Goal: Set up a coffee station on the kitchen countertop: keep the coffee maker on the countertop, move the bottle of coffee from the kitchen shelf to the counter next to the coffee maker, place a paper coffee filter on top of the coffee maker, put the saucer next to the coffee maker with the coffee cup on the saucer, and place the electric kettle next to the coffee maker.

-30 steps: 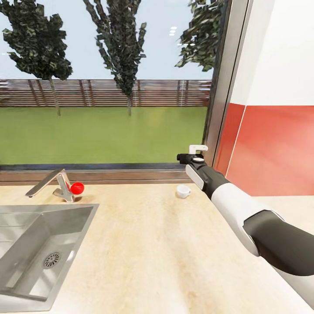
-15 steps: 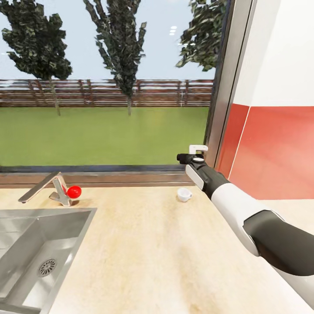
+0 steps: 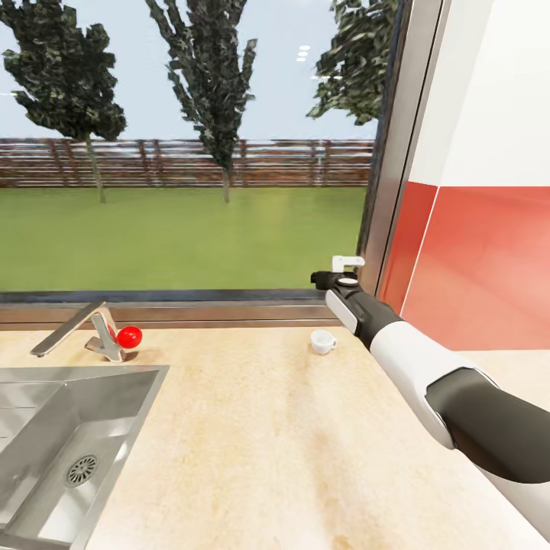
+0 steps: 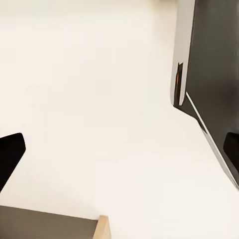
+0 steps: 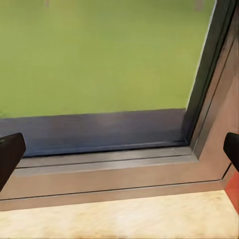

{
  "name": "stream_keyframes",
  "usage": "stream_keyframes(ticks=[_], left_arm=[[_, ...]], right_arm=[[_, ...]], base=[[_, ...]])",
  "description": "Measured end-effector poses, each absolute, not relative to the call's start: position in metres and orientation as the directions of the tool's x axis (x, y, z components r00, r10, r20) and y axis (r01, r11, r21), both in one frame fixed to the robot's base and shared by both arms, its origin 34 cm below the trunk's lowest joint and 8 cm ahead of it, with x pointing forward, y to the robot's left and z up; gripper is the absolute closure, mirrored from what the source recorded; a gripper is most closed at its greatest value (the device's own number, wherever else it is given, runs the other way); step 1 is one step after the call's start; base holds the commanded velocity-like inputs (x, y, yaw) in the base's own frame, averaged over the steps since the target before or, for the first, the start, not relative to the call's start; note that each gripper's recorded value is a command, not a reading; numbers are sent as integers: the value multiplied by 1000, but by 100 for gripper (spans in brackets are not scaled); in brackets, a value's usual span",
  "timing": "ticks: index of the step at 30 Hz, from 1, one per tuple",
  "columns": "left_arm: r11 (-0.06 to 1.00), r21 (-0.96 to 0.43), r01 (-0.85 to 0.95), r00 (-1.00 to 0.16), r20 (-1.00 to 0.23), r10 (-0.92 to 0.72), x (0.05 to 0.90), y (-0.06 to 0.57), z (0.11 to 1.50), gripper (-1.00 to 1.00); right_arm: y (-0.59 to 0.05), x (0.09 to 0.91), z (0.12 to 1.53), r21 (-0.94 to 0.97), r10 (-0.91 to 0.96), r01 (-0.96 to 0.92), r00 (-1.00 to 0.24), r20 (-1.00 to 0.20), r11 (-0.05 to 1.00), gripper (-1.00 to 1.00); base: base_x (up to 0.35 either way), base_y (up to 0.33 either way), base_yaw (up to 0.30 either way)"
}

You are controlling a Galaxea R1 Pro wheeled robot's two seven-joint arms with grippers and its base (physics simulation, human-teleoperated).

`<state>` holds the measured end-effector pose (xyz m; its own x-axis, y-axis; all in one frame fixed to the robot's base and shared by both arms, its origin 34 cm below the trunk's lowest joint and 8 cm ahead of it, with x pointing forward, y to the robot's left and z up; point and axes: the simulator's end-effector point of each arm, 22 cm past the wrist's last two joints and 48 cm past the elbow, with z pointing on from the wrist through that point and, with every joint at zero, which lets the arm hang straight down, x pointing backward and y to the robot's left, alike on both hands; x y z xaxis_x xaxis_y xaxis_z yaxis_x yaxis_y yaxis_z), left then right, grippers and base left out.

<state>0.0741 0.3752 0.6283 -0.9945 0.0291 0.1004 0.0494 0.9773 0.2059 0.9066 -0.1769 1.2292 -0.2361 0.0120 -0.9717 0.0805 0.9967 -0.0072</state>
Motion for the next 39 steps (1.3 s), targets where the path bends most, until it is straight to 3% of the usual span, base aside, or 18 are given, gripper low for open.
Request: stream_keyframes(ticks=[15,24,33,39], left_arm=[[977,207,50,-994,105,29,72,376,629,-100],[977,207,51,-994,106,29,70,376,629,-100],[977,206,52,-994,109,30,68,375,629,-100],[977,206,53,-993,118,29,61,377,630,-100]], right_arm=[[-180,906,1221,-13,10,86,-251,-968,996,-100],[-197,899,1176,-41,-3,105,-340,-940,994,-100],[-169,896,1154,8,-11,-48,-383,-924,999,-100],[-191,886,1116,-7,-11,-11,-457,-889,1000,-100]], base=[[61,0,0],[4,0,0],[0,0,0],[0,0,0]])
